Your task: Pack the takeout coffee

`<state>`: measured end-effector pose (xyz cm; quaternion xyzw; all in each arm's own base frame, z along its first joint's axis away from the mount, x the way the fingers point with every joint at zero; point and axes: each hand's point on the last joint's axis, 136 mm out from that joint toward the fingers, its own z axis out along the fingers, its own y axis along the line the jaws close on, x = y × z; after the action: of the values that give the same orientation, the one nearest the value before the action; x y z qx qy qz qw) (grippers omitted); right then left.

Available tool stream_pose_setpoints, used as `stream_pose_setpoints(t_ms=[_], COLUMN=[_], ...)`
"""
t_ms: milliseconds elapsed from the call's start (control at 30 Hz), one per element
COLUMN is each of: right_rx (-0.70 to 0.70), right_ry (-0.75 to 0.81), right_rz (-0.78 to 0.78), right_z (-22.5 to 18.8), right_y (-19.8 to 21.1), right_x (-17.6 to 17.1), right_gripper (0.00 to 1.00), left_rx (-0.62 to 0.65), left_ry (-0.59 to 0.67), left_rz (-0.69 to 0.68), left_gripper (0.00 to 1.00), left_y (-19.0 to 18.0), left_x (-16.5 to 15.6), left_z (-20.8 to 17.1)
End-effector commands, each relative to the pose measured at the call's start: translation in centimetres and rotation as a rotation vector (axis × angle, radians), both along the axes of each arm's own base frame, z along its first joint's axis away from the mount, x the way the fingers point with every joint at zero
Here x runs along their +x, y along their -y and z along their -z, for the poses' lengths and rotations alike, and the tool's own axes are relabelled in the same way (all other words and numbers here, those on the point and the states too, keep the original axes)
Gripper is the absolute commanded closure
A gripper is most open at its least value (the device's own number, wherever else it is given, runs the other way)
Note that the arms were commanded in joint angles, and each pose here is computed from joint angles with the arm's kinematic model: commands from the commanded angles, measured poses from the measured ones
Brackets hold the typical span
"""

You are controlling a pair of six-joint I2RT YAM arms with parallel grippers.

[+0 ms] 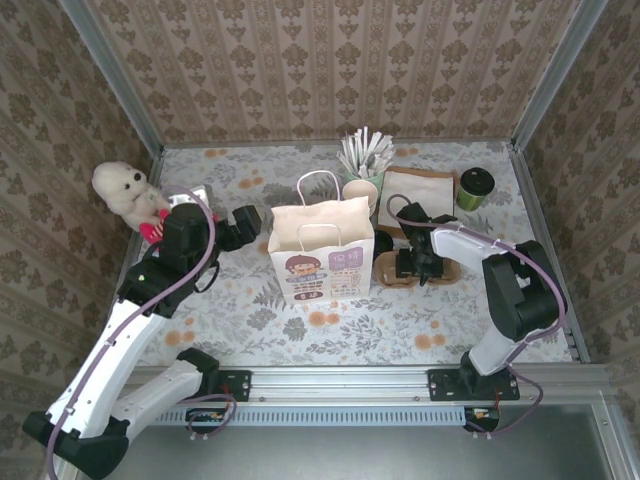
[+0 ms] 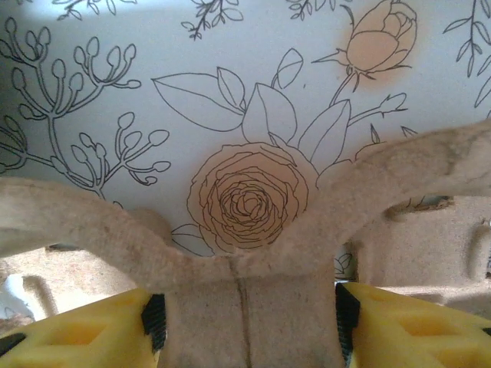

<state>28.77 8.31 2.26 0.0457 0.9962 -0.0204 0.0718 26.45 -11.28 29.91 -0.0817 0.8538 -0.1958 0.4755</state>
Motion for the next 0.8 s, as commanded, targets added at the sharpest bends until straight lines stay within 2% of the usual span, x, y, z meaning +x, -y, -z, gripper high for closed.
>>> stream_pose_setpoints(t_ms=[0,233,433,767], right_rx=[-0.033,-0.045,-0.037,-0.046], right_ry=[0.005,-0.006,-0.006,-0.001], right_rz=[0.009,0.007,0.013,0.013], right_z=[-0.3,-0.7,-0.9,-0.4], right_y=[0.2,0.4,0.1,0.2], right_x=[0.5,0.2,0.5,0.8], right_gripper=[0.4,0.43,0.32,0.42], left_rx=[-0.035,-0.059,-0.061,-0.066], left_ry=[0.012,0.003,-0.001,-0.01], left_rz=[-0.023,-0.032,-0.025,-0.026], left_gripper=[0.0,0.0,0.0,0.0], left_y=[-0.1,0.0,0.1,0.0], left_x=[0.4,0.8,0.9,1.1], left_z=[0.0,0.7,0.7,1.0])
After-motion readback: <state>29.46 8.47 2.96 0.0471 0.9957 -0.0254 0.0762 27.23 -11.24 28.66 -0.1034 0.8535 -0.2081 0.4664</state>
